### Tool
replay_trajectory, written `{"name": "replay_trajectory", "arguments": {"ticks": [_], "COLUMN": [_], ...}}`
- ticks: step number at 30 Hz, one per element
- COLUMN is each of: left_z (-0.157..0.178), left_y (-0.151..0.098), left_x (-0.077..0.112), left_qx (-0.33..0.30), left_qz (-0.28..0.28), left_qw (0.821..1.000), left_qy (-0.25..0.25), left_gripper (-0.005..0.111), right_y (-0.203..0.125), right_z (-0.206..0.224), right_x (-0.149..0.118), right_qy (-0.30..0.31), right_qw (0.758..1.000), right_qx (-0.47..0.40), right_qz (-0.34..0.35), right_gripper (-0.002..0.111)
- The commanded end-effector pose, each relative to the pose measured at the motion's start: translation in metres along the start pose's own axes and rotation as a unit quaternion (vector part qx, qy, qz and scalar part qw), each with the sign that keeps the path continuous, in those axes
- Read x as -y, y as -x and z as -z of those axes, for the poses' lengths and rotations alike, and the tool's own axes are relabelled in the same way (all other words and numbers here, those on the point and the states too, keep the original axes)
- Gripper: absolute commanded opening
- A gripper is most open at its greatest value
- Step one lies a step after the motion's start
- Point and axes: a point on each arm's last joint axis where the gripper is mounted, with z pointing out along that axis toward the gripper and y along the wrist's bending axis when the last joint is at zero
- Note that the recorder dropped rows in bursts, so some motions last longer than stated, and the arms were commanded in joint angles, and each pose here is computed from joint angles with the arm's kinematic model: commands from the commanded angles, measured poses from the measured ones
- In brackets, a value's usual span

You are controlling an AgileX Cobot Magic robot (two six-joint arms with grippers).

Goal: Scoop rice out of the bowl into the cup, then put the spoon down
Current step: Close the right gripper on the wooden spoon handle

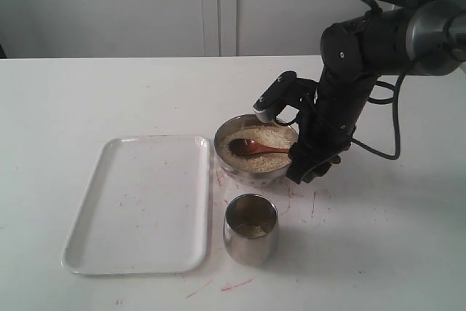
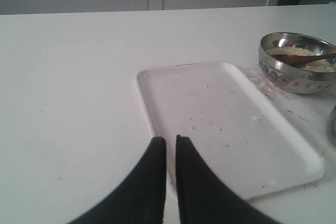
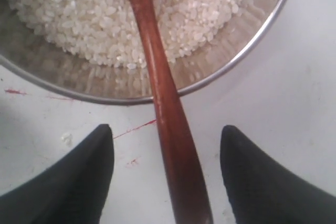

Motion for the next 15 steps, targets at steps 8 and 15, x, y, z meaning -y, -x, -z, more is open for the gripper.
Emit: {"name": "replay_trajectory", "arguments": {"ticks": [8, 15], "left_z": [0.0002, 0.0002], "left_y": [0.0023, 0.0023], "left_x": [0.0008, 0.0008], "left_qx": [0.004, 0.004], "left_qz": [0.005, 0.005], "left_qw": [1.0, 1.0], "left_qy": [-0.004, -0.004], "left_gripper": [0.014, 0.014], "right_y": [0.0014, 0.0012], "right_z": [0.0022, 0.0022], "right_x": [0.0036, 0.0035], "right_qy": [-0.005, -0.004], "right_qw": [1.0, 1.0], "right_qx": [0.01, 0.009], "right_qz": [-0.004, -0.012], "right_gripper": [0.05, 0.044]}}
